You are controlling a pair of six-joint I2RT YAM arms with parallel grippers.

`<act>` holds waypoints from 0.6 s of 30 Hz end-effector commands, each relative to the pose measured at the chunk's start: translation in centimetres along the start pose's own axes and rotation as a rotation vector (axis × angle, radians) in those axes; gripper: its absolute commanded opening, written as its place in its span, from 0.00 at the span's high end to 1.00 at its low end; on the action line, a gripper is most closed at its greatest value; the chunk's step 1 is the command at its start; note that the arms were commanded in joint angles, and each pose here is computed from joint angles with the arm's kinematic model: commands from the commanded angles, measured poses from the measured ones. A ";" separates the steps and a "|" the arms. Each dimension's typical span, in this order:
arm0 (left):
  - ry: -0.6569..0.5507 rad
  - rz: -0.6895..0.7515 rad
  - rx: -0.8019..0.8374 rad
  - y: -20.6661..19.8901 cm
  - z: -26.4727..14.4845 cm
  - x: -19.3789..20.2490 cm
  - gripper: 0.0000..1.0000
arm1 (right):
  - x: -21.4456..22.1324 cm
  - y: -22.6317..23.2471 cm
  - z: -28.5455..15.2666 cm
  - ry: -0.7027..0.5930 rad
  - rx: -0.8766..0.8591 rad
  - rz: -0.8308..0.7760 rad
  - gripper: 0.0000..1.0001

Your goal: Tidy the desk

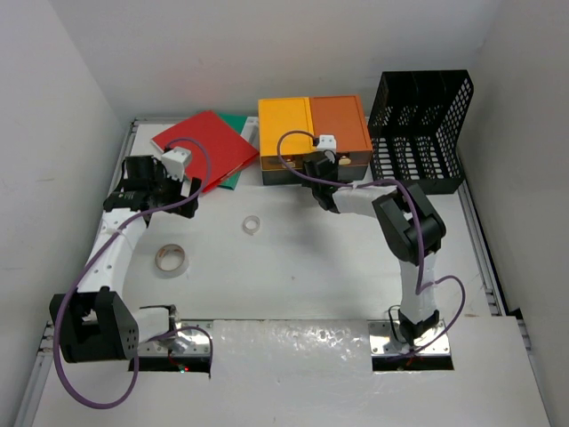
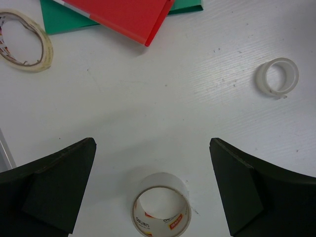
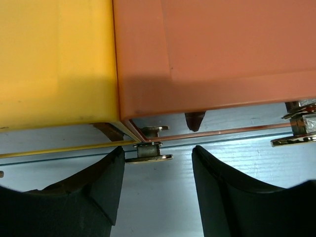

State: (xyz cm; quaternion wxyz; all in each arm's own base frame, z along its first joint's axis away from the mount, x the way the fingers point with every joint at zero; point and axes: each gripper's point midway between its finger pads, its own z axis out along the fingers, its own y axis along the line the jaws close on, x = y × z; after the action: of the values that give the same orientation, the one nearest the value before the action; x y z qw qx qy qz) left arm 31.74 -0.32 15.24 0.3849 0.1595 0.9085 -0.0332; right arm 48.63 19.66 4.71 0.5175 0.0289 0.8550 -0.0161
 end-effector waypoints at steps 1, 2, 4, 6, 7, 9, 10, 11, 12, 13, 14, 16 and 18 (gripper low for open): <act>-0.063 0.019 -0.026 0.5 -0.7 -1.5 0.00 | -3.2 0.6 1.0 -0.089 0.002 0.062 0.44; -0.061 0.019 -0.026 0.5 -0.7 -1.4 0.00 | -3.3 0.8 1.2 -0.096 -0.012 0.064 0.44; -0.059 0.017 -0.024 0.5 -0.7 -1.3 0.00 | -3.0 1.1 1.4 -0.094 -0.023 0.053 0.44; -0.054 0.018 -0.023 0.4 -0.6 -1.1 0.00 | -2.7 1.2 1.8 -0.082 -0.025 0.042 0.45; -0.054 0.018 -0.023 0.4 -0.6 -1.1 0.00 | -2.6 1.1 1.9 -0.081 -0.023 0.041 0.46; -0.057 0.021 -0.028 0.5 -0.6 -1.3 0.00 | -2.4 1.0 2.1 -0.077 -0.016 0.042 0.47; -0.056 0.020 -0.027 0.5 -0.6 -1.2 0.00 | -2.3 0.9 2.1 -0.077 -0.013 0.043 0.47; -0.056 0.021 -0.026 0.5 -0.6 -1.2 0.00 | -2.2 0.8 2.2 -0.074 -0.009 0.039 0.47; -0.056 0.020 -0.027 0.5 -0.6 -1.2 0.01 | -2.0 0.8 2.2 -0.072 -0.006 0.038 0.47; -0.056 0.021 -0.026 0.5 -0.6 -1.2 0.00 | -2.2 0.7 2.2 -0.076 -0.006 0.036 0.49; -0.056 0.020 -0.027 0.5 -0.6 -1.2 0.00 | -2.1 0.2 2.2 -0.076 0.015 0.035 0.52; -0.058 0.018 -0.029 0.5 -0.7 -1.3 0.00 | -2.4 -0.2 2.0 -0.082 0.033 0.040 0.63; -0.058 0.017 -0.030 0.5 -0.7 -1.2 0.00 | -2.4 -0.7 1.7 -0.088 0.042 0.033 0.73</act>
State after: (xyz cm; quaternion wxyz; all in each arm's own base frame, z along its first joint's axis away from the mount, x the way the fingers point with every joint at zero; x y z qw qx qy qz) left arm 31.79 -0.23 15.35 0.3871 0.1588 0.9078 -0.0303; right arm 48.86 20.13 2.17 0.5000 0.0130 0.8658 -0.0173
